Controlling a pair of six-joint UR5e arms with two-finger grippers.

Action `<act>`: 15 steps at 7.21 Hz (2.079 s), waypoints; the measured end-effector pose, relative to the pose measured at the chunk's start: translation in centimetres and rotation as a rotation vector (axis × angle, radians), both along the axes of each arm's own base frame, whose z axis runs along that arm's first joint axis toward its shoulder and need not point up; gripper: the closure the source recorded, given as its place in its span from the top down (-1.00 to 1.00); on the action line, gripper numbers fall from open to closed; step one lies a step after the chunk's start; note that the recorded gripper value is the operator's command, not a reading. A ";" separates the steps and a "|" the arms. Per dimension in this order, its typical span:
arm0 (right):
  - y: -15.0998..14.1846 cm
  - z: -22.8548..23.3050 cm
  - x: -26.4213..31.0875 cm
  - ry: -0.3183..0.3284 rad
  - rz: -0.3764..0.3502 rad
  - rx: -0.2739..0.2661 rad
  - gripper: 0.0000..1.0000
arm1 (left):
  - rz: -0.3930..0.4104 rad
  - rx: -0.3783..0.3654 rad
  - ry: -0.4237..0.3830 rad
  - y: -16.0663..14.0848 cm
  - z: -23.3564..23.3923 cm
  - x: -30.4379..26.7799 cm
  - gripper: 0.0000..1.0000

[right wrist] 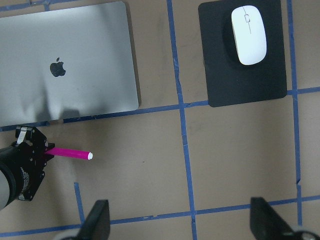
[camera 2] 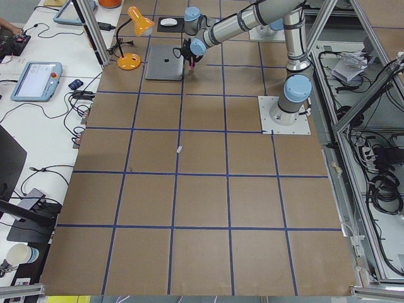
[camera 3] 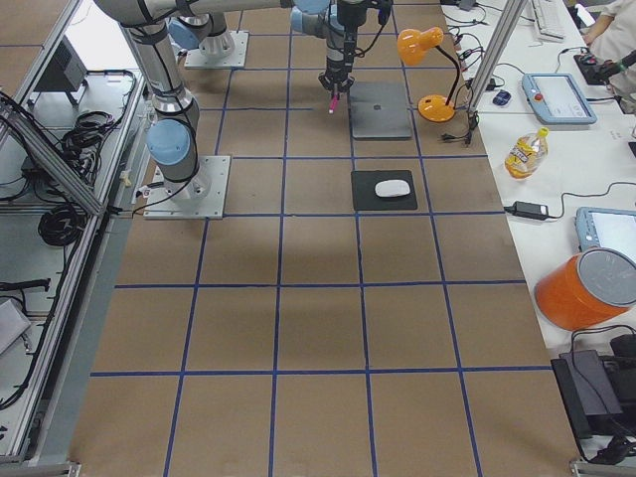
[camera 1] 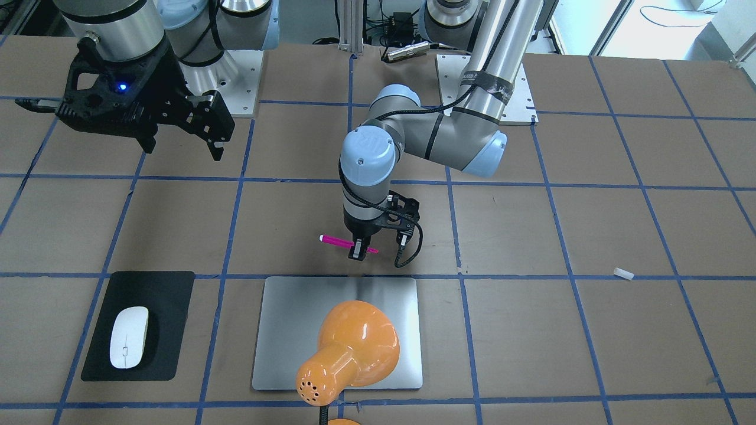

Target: Place pen and mouse around notebook

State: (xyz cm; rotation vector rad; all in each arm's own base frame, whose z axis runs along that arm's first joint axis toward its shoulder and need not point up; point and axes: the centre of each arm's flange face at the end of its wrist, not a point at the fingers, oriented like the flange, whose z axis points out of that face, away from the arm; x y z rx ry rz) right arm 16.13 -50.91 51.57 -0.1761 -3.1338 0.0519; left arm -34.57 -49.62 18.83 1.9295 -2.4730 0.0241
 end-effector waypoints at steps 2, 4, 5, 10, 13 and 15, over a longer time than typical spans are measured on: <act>0.0 0.0 0.0 0.000 0.000 0.001 1.00 | -0.012 0.009 -0.004 0.7 -0.4 -0.5 0.89; 0.0 -0.1 0.0 0.001 0.000 0.001 1.00 | -0.067 -0.017 0.006 0.3 1.1 -0.4 1.00; 0.0 -0.1 0.0 0.000 0.000 0.001 1.00 | -0.137 -0.031 0.009 -0.2 2.0 0.1 1.00; -0.2 -0.1 -0.3 -0.002 -0.010 0.001 1.00 | -0.657 -0.005 -0.011 -4.4 6.4 10.6 1.00; -0.2 -0.1 -0.4 -0.003 -0.018 -0.001 1.00 | -0.999 0.024 -0.007 -5.7 9.5 18.9 1.00; -0.3 0.0 -0.3 -0.003 -0.022 -0.013 1.00 | -1.187 0.026 0.003 -5.6 11.9 23.4 1.00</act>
